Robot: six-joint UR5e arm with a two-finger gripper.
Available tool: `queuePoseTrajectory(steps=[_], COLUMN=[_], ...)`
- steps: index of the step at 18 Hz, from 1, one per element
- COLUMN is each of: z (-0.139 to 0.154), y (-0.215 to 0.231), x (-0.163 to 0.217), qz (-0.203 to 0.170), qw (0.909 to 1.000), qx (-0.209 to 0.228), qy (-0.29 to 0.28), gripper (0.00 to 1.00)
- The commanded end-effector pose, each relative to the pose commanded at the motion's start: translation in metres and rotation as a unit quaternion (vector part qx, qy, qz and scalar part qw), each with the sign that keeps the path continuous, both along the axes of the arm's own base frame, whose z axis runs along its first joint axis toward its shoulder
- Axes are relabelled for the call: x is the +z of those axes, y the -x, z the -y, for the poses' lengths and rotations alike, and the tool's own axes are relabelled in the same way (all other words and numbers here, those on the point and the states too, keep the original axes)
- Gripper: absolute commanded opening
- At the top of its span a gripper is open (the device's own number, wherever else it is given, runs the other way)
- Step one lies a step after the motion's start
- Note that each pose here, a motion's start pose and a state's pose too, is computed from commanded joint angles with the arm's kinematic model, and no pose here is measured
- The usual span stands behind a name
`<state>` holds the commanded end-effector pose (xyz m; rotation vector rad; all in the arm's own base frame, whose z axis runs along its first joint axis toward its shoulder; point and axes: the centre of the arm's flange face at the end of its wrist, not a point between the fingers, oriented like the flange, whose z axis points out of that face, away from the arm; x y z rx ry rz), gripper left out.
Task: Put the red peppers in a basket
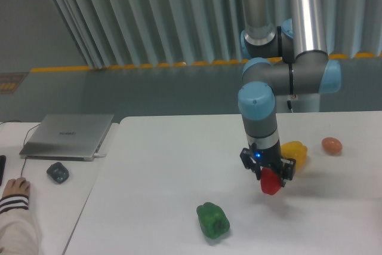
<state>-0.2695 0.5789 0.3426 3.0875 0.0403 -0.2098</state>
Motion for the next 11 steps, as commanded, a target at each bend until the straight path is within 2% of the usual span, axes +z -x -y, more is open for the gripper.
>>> queuePoseTrajectory(steps=[4,6,8,11], z=[0.028,0.038,0.043,0.054], y=[0.051,0.077,0.091,0.117], x=[0.037,0.051,0.047,0.048], qz=[-0.026,-0.035,-0.035,-0.045], qw=[0.9961,0.9934,0.9931,0.9875], qx=[-0.085,-0.11,-0.112,-0.149], qy=[0.001,0.001,0.004,0.026], gripper=[0.57,0.57,0.57,0.57])
